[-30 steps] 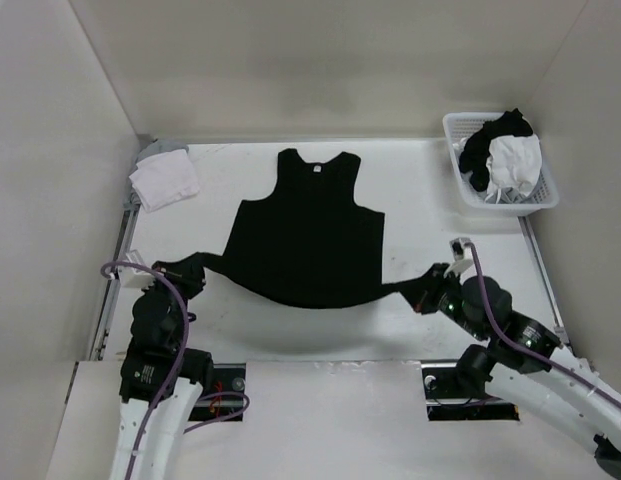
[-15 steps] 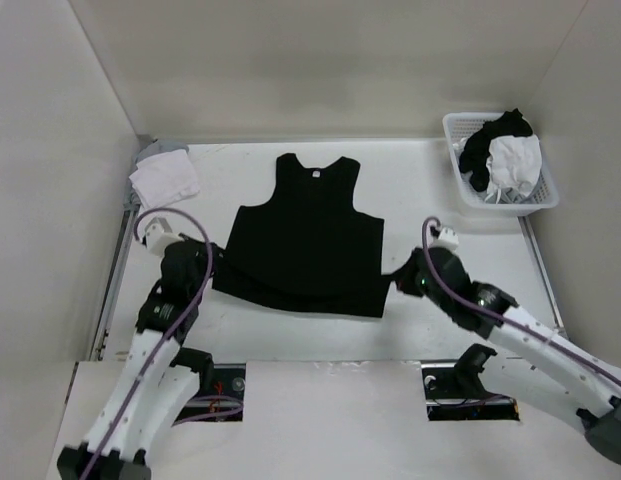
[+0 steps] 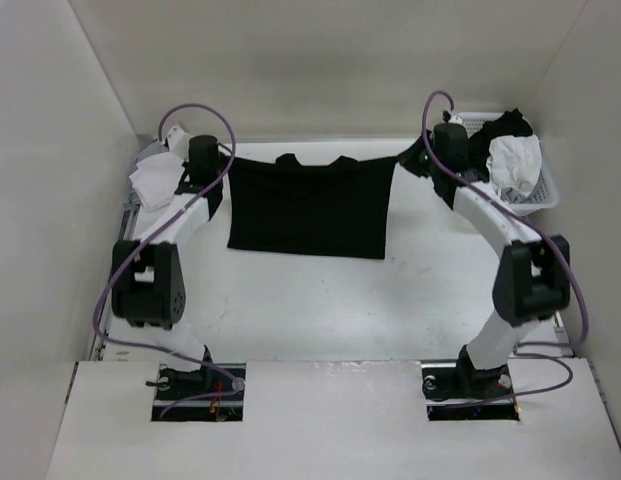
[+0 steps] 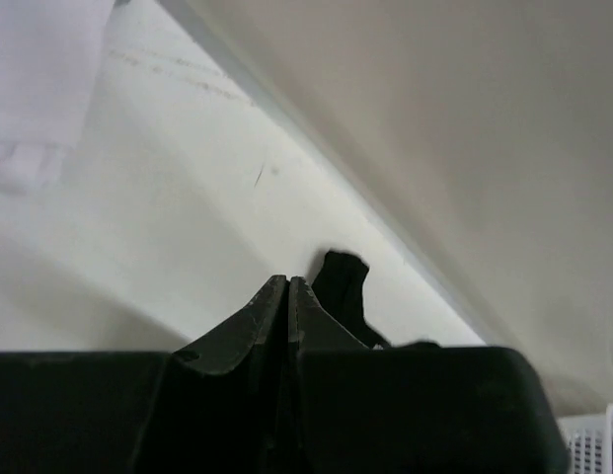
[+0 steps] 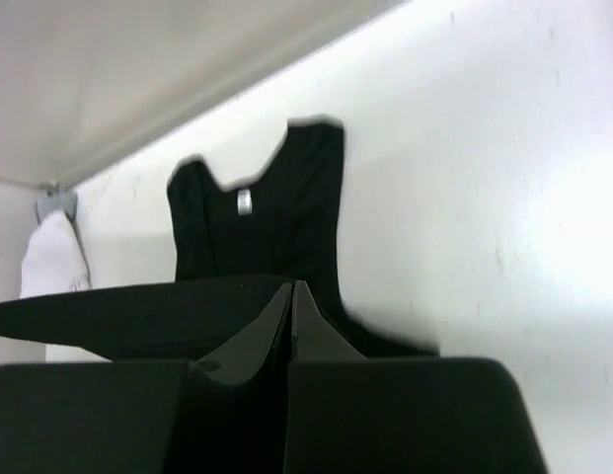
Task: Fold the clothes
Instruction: Fold the tank top
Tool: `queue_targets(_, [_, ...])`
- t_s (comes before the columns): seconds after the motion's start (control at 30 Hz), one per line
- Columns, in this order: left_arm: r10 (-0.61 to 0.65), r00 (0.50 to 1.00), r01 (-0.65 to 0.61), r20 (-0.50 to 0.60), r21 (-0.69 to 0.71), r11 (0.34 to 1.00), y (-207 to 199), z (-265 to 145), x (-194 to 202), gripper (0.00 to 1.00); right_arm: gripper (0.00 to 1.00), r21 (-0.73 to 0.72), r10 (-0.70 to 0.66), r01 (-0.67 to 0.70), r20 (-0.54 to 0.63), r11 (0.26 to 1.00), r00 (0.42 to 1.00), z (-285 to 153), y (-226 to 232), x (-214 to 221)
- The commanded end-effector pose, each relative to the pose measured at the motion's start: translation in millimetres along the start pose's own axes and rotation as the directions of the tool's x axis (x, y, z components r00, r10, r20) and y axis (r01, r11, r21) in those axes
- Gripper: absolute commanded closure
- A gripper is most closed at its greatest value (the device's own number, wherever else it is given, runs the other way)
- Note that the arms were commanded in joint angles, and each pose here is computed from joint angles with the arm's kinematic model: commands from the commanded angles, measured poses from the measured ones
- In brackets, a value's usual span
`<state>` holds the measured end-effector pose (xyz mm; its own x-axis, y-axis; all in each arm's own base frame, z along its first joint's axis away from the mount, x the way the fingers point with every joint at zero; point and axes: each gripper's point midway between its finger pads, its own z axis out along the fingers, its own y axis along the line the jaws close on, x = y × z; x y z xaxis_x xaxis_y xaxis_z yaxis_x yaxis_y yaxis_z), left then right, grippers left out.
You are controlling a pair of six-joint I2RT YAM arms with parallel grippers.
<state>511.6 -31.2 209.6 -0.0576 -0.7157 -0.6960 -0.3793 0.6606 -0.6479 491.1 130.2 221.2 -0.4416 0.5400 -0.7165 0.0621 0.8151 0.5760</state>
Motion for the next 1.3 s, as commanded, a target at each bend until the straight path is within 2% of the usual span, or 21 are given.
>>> queue_targets(0.0, [-0.018,0.995,0.008,0.101,0.100,0.995,-46.7,31.7,-36.1,0.97,1.00,-0.092,-0.011,0.016,0.062,0.996,0.998,36.5,20.9,-46.9])
queue_targets(0.17, [0.017,0.999,-0.019,0.047,0.056,0.998,-44.7,104.4,-9.8,0.93,0.98,-0.045,-0.002,0.003,0.011,0.999,1.000,110.0,4.4,-50.0])
queue_targets(0.23, [0.016,1.000,-0.016,0.016,0.042,0.999,-38.9,128.1,1.7,0.84,0.92,-0.029,0.012,-0.011,0.014,1.000,1.000,128.1,-0.8,-50.6])
queue_targets(0.27, [0.016,1.000,-0.016,-0.007,0.044,0.999,-37.3,134.5,7.3,0.76,0.84,-0.023,0.021,-0.020,0.022,1.000,1.000,132.3,-1.5,-52.5])
queue_targets(0.37, [0.023,1.000,-0.022,-0.006,0.072,0.997,-40.7,117.9,1.7,0.65,0.60,-0.026,-0.008,0.009,0.050,1.000,0.999,120.6,4.6,-60.8])
queue_targets(0.47, [0.025,0.998,-0.031,0.055,0.107,0.994,-39.9,75.2,-9.6,0.64,0.52,-0.021,-0.054,0.056,0.076,0.998,0.996,89.4,21.2,-61.1])
queue_targets(0.57, [0.030,0.999,-0.034,0.038,0.107,0.994,-22.5,31.1,9.4,0.64,0.50,0.006,-0.097,0.097,0.071,0.995,0.993,57.5,21.1,-38.0])
queue_targets(0.6, [0.039,0.999,-0.040,0.016,0.096,0.995,-10.6,17.4,23.0,0.64,0.53,0.020,-0.097,0.096,0.060,0.995,0.993,49.2,16.0,-22.7])
queue_targets(0.67, [0.063,0.997,-0.060,-0.051,0.057,0.997,21.2,-5.6,52.6,0.63,0.77,0.025,-0.100,0.099,0.029,0.995,0.995,34.3,5.7,10.0])
queue_targets(0.7, [0.059,0.995,-0.056,-0.080,0.034,0.998,39.0,-15.4,64.5,0.62,0.93,0.035,-0.099,0.098,0.010,0.995,0.995,27.8,-1.9,26.2])
queue_targets(0.73, [0.057,0.993,-0.055,-0.108,0.015,0.998,55.6,-23.9,74.2,0.61,0.99,0.042,-0.086,0.086,-0.017,0.995,0.996,22.0,-9.6,43.2])
queue_targets(0.77, [0.050,0.989,-0.051,-0.139,0.001,0.999,70.5,-32.2,83.8,0.61,1.00,0.052,-0.071,0.073,-0.038,0.996,0.997,17.1,-18.3,56.3])
queue_targets(0.83, [0.013,0.981,-0.017,-0.195,-0.017,1.000,92.4,-44.2,97.6,0.60,0.96,0.067,-0.043,0.047,-0.055,0.997,0.998,7.8,-33.5,76.2])
queue_targets(0.9, [-0.004,0.970,-0.001,-0.244,-0.017,1.000,104.3,-50.8,108.6,0.60,0.78,0.064,-0.026,0.030,-0.063,0.998,0.998,-0.5,-42.1,89.4])
queue_targets(0.97, [-0.021,0.960,0.015,-0.280,-0.026,1.000,114.4,-52.5,117.4,0.59,0.67,0.057,-0.025,0.030,-0.076,0.998,0.997,-6.6,-47.2,100.4])
queue_targets(1.07, [-0.071,0.952,0.059,-0.299,-0.048,0.997,125.8,-50.8,124.7,0.59,0.61,0.058,-0.017,0.023,-0.093,0.998,0.995,-14.2,-56.9,114.8])
queue_targets(1.27, [-0.155,0.932,0.143,-0.327,-0.061,0.988,133.6,-43.0,138.8,0.60,0.57,0.080,0.034,-0.024,-0.132,0.997,0.991,-12.5,-75.5,136.4])
